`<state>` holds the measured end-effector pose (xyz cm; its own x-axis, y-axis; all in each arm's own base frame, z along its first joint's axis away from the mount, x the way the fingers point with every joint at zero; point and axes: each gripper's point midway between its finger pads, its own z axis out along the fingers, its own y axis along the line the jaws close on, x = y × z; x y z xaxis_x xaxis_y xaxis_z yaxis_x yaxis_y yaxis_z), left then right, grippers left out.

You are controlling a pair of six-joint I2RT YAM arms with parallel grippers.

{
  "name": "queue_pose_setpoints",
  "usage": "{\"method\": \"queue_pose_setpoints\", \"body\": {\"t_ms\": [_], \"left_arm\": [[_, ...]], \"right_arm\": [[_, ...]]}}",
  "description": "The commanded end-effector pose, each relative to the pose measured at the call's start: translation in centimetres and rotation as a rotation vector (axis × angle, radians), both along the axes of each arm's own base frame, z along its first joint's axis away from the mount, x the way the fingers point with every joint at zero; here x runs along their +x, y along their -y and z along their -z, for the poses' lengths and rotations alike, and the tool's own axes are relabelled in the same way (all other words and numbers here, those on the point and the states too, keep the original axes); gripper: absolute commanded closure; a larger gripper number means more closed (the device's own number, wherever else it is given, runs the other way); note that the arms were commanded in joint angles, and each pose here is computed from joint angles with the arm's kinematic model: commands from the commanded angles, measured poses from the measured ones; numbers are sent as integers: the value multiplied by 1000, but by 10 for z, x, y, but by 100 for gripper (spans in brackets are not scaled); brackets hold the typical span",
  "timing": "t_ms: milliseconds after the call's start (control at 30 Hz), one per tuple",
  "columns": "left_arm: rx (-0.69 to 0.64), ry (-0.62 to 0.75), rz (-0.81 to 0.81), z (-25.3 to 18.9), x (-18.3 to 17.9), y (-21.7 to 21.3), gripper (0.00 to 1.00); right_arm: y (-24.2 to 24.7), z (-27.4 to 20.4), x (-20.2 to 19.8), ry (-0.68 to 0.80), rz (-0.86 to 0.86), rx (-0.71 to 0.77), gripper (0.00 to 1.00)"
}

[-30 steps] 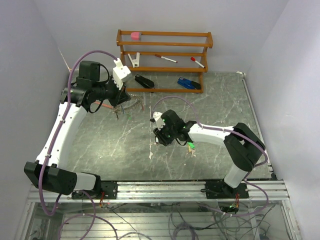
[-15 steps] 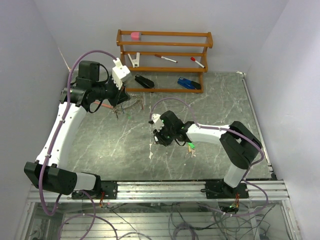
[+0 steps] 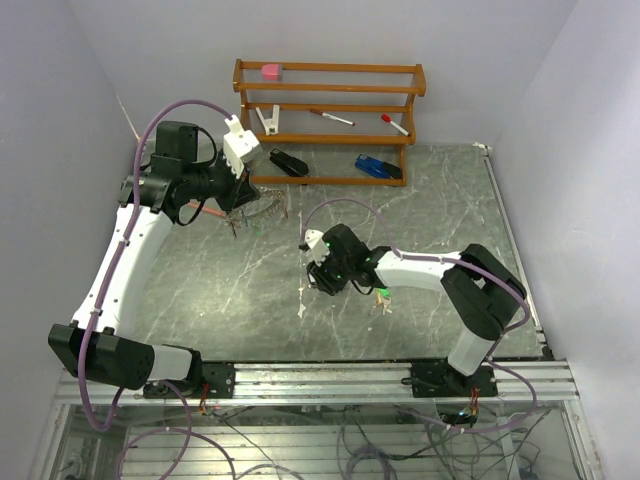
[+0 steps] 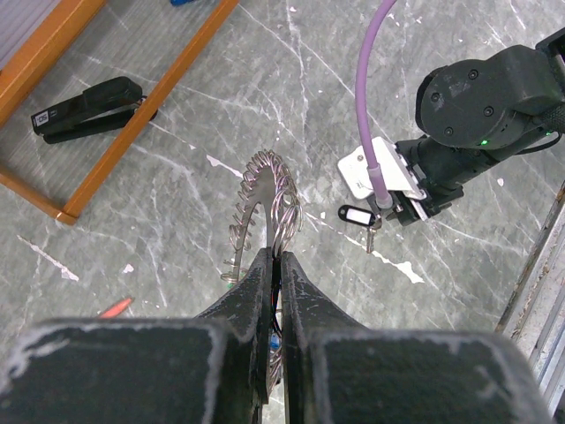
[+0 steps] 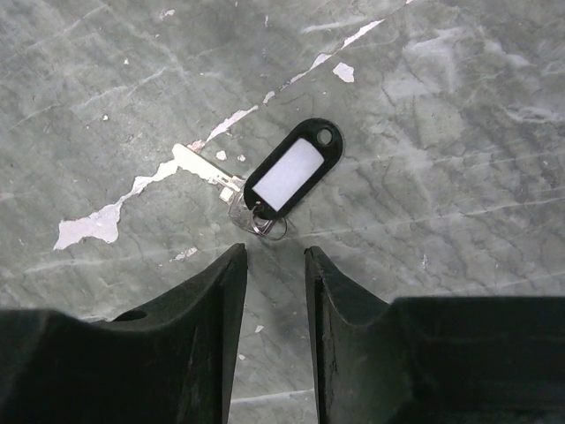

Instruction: Put the keys on the keyring

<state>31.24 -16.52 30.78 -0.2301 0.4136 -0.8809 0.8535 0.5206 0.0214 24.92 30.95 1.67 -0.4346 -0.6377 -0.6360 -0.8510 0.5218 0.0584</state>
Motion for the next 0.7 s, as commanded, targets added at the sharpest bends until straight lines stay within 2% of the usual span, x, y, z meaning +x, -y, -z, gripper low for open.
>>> {"method": "queue_pose_setpoints", "body": {"t_ms": [0, 467, 667], "left_arm": [[-39, 59, 16, -17, 2, 3, 93], [-41, 60, 10, -18, 2, 1, 93], [-42, 59, 12, -18, 2, 2, 93]], "right_arm": [[-3, -9, 6, 63, -21, 23, 68], [-13, -4, 9, 74, -78, 31, 78], [-14, -2, 6, 61, -93, 37, 80]]}}
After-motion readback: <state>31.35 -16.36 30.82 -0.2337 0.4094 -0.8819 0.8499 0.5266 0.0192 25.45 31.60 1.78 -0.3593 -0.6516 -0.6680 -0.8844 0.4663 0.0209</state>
